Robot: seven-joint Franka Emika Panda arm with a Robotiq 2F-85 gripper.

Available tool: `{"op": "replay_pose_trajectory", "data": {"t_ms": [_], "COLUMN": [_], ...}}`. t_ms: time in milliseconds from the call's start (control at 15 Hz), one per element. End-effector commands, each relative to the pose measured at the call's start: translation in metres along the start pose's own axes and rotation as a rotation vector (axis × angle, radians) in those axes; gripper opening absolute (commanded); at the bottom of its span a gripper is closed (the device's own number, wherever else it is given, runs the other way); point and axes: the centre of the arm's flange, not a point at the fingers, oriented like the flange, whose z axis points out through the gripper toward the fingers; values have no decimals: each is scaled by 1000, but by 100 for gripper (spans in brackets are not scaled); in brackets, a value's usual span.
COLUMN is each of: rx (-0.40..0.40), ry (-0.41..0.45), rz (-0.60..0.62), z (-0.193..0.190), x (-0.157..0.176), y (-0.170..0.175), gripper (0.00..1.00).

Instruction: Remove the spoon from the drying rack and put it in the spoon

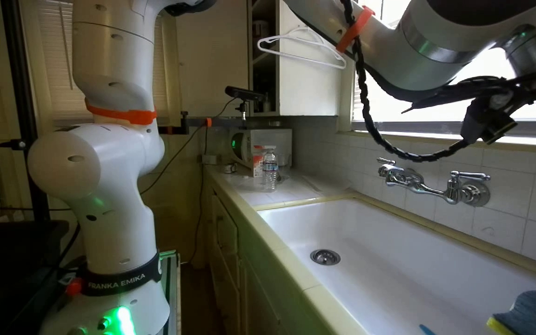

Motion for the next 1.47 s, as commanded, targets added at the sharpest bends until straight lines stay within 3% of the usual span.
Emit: {"op": "replay_pose_trajectory", "data": {"t_ms": [0, 133, 200, 733, 1200, 1267, 1400], "rx": [10, 6, 6, 36, 67, 70, 75], "ry": [1, -3, -8, -46, -23, -19, -15], "rz": [32, 35, 37, 132, 203, 211, 220], "z": [3, 6, 7, 19, 37, 39, 43], "x": [0, -1, -1, -3, 2, 3, 4], "y": [5, 9, 11, 23, 22, 22, 22], "gripper": [85, 98, 100, 100, 99, 80, 70]}}
